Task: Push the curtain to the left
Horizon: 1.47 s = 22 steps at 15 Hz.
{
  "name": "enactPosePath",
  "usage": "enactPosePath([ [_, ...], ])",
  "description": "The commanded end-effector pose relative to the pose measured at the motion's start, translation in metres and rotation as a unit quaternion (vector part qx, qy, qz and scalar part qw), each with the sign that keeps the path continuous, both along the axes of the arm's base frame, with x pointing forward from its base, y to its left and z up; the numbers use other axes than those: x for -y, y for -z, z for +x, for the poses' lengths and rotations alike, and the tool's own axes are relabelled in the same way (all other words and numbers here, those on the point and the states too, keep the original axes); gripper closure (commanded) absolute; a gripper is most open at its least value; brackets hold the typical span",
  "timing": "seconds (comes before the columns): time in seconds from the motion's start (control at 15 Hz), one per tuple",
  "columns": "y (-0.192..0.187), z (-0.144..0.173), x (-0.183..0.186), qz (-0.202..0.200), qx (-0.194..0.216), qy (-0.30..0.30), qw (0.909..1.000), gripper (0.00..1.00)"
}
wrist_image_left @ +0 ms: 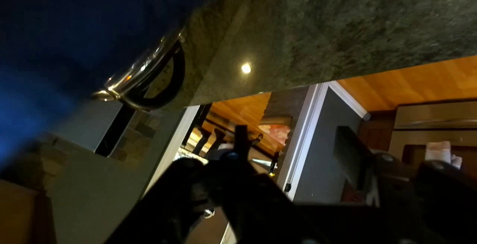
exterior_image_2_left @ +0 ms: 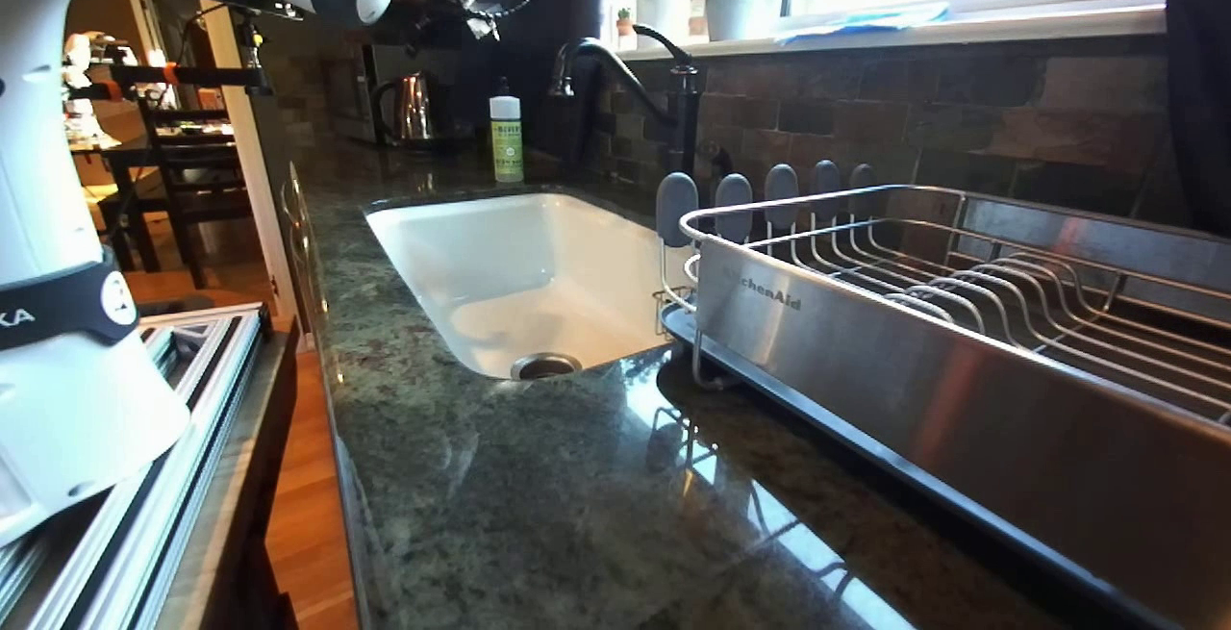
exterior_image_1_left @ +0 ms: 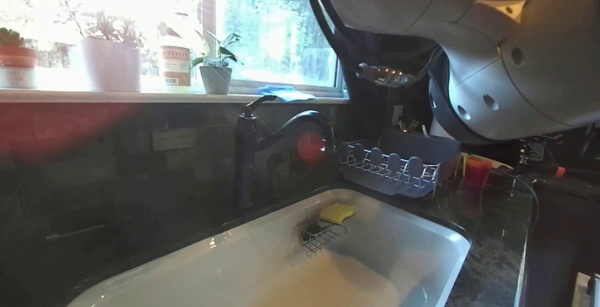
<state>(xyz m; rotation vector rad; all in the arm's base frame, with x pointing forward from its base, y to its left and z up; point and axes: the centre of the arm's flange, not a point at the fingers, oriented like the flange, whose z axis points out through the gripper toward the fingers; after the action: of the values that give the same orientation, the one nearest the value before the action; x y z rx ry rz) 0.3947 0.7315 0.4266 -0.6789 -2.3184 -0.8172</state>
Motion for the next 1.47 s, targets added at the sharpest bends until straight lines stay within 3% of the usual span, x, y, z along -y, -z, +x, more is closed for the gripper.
enactPosePath([
  [0.0,-0.031,0.008,-0.024,-0.044,0.026,0.032,0.9982,0.05],
  [0.07,-0.042,0.002,-0.019,-0.052,0.028,0.049,0.9971,0.01],
  [0.4,-0.095,-0.036,0.009,-0.12,-0.013,0.146,0.9819,0.0],
  [0.73,-0.118,-0.094,0.067,-0.131,-0.089,0.265,0.9512,0.0],
  [1.07,-0.131,-0.109,0.066,-0.128,-0.183,0.363,0.9045,0.0],
  [1.4,-0.133,-0.121,0.061,-0.168,-0.259,0.451,0.8376,0.0],
])
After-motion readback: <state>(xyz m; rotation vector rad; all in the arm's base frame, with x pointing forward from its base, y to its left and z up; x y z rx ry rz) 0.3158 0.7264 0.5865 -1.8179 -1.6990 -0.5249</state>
